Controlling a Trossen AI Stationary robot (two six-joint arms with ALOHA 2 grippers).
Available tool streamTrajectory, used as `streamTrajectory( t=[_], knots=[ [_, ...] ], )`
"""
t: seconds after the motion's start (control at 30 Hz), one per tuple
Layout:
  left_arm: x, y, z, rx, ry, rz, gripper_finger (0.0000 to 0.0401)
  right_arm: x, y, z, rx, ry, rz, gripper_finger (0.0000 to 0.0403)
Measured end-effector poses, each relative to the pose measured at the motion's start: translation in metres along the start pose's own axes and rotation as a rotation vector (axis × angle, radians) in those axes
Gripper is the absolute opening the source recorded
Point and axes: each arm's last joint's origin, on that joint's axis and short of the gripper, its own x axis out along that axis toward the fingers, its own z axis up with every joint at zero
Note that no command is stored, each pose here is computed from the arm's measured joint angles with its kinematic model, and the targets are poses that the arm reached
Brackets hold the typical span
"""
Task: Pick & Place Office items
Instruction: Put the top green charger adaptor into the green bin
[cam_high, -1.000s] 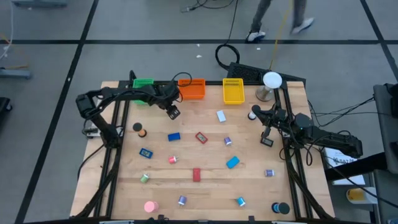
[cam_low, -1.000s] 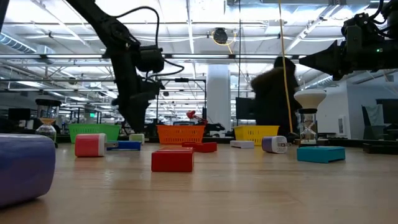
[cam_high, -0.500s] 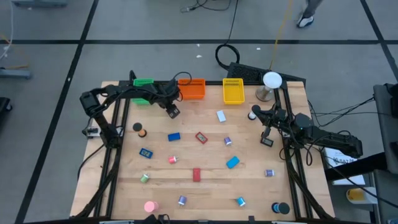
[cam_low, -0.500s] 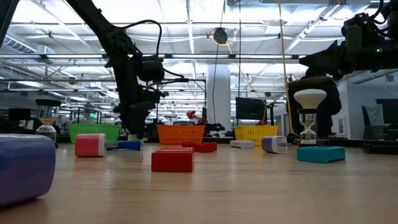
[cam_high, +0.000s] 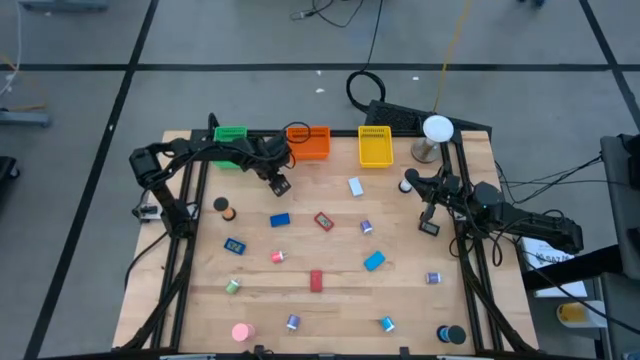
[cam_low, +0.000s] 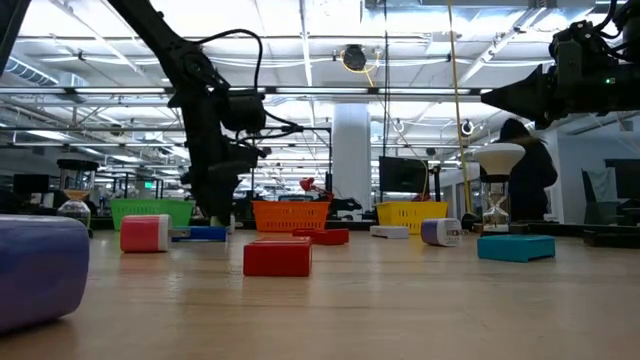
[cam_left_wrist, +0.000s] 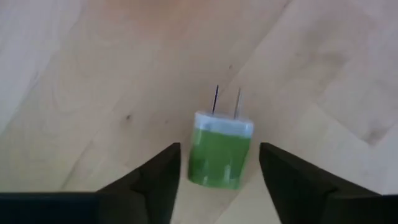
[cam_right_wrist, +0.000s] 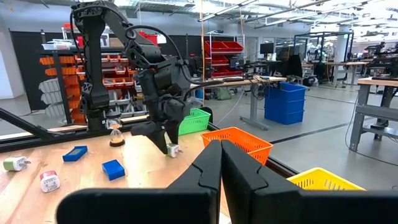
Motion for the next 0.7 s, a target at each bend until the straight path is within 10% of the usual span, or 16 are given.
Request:
streamTrajectory(
  t=[0.7],
  knots=[
    [0.0,-0.015,0.001,0.085,-0.025,0.021,0.0139,0.0,0.0,0.0,0.0,0.0,0.0,0.0004]
  ],
)
